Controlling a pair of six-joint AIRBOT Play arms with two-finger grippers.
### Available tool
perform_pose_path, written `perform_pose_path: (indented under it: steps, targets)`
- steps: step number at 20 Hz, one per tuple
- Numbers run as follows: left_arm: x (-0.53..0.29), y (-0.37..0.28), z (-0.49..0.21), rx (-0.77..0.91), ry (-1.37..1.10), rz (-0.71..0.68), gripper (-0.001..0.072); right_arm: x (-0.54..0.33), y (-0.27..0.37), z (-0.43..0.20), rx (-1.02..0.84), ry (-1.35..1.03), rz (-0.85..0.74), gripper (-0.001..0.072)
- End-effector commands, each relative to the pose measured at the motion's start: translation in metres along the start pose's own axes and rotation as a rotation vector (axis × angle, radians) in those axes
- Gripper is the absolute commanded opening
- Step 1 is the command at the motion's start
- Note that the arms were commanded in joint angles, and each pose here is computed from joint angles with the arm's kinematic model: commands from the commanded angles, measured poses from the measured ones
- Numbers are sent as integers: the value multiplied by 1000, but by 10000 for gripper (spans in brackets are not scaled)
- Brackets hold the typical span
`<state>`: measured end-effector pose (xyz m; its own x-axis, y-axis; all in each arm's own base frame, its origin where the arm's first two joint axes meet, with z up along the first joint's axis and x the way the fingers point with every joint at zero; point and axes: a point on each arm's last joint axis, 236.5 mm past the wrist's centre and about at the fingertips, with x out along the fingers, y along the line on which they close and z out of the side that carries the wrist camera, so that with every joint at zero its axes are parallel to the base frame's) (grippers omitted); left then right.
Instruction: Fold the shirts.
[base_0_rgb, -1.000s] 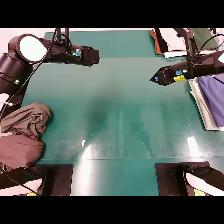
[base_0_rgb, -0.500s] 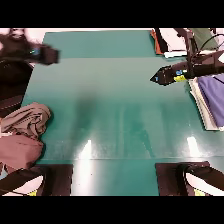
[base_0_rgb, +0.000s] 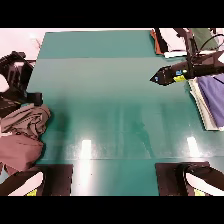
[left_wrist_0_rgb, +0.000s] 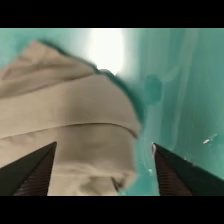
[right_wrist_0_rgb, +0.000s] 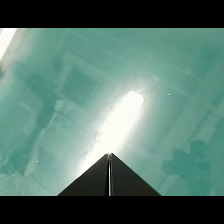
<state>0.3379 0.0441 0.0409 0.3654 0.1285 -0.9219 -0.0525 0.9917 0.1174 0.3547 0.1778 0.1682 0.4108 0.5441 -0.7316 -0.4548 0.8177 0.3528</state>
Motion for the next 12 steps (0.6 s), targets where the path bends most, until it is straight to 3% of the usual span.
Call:
perform_pose_path:
  steps: [1,5,6,7,8,12]
  targets:
    - [36,2,-19,4,-1,7,708,0,1,-1,0,2,2,18]
    - [39,1,-21,5,-2,7,705,0,1,0,0,2,2,18]
    - [39,1,-22,-1,4,7,568,0,1,0,0,2,3,18]
    - [39,1,-25,-2,16,6,243,0,1,0,0,2,3,18]
    - [39,1,-28,-1,30,6,33,0,1,-1,0,2,3,18]
    - [30,3,-27,-6,47,9,25,0,1,0,0,0,3,18]
